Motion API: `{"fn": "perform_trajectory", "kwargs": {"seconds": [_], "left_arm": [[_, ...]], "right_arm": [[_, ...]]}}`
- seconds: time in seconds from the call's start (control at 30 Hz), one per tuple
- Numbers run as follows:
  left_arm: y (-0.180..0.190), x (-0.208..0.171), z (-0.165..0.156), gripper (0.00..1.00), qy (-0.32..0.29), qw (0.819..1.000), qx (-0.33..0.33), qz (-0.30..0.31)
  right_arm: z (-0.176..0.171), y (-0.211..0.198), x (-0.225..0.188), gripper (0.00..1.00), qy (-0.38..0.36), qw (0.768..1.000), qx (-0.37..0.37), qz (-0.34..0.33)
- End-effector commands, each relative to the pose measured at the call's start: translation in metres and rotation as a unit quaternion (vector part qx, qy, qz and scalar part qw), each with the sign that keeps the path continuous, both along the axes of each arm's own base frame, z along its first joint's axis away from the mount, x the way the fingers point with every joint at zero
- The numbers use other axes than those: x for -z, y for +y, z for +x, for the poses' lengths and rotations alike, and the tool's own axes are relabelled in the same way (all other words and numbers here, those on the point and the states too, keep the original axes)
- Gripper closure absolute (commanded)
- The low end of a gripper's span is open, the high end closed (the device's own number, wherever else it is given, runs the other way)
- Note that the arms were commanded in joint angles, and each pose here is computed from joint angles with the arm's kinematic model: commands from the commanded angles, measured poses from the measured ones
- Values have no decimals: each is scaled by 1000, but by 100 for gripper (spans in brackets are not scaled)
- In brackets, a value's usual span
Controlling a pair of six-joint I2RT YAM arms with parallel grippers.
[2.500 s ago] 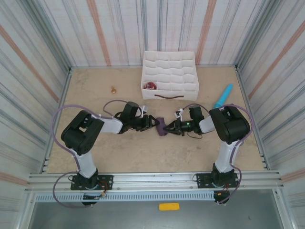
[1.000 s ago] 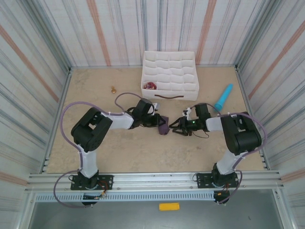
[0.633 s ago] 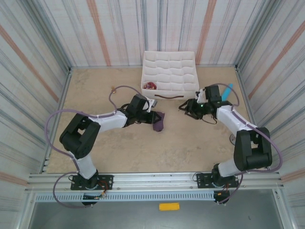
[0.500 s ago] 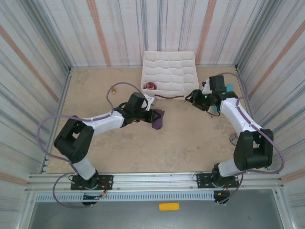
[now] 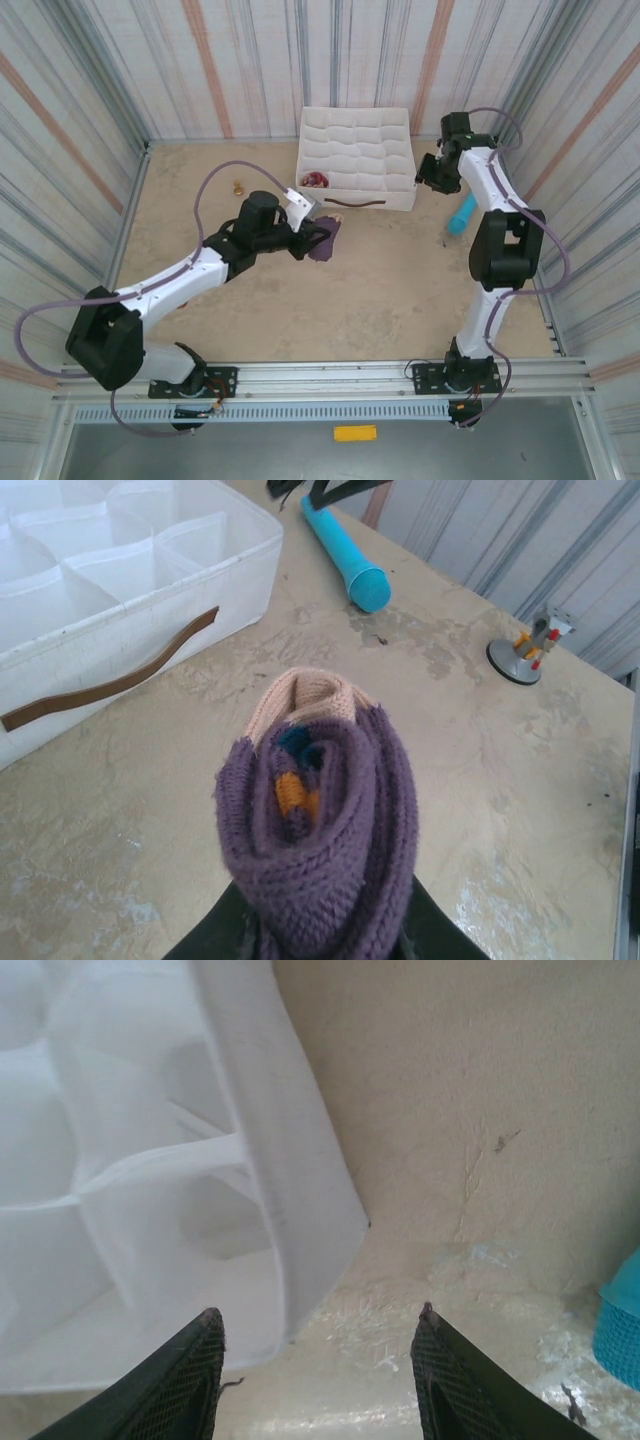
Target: Roll the socks
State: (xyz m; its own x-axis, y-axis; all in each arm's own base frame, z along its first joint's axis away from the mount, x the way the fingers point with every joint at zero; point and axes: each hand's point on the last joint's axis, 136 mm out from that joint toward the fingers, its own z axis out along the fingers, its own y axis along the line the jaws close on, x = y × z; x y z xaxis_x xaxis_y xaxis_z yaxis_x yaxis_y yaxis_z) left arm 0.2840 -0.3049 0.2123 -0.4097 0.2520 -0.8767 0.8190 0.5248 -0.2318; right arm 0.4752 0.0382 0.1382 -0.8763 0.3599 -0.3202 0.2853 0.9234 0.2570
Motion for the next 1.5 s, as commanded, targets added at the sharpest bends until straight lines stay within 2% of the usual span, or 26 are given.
{"fn": "perform_trajectory", "kwargs": {"seconds": [0.0, 0.07, 0.17, 0.23, 0.33, 0.5, 0.67, 0.8, 0.97, 1.13, 1.23, 1.47], "left_arm": [[3, -18, -12, 100, -54, 998, 32, -13], [5, -22, -16, 100, -65, 997, 39, -16], [5, -25, -21, 100, -75, 996, 50, -17], [5, -27, -23, 100, -81, 995, 58, -19], [5, -29, -22, 100, -86, 994, 62, -26], [4, -36, -14, 100, -92, 992, 70, -50], [-1, -39, 0, 100, -91, 992, 72, -43], [-7, -42, 10, 100, -80, 992, 83, -59], [-20, -43, 14, 100, -57, 988, 123, -76], [-31, -41, 22, 100, -22, 983, 154, -95], [-36, -40, 31, 100, -23, 982, 156, -103], [-46, -24, 60, 100, 21, 978, 168, -125]], "right_arm": [[0, 4, 10, 48, 24, 1000, -20, 2], [6, 11, 19, 48, 25, 999, -24, 19], [9, 14, 30, 55, 36, 999, -31, 15], [6, 17, 36, 64, 44, 998, -40, 21], [-1, 21, 38, 87, 50, 997, -56, 21], [-22, 24, 34, 99, 41, 997, -70, 4], [-48, 27, 26, 100, 35, 994, -100, -8], [-67, 36, 15, 100, 22, 991, -128, 14], [-89, 33, 16, 100, 19, 989, -148, 23], [-92, 34, 26, 100, 29, 987, -146, 64], [-92, 38, 30, 100, 39, 986, -144, 78], [-94, 40, 37, 100, 55, 986, -134, 87]]}}
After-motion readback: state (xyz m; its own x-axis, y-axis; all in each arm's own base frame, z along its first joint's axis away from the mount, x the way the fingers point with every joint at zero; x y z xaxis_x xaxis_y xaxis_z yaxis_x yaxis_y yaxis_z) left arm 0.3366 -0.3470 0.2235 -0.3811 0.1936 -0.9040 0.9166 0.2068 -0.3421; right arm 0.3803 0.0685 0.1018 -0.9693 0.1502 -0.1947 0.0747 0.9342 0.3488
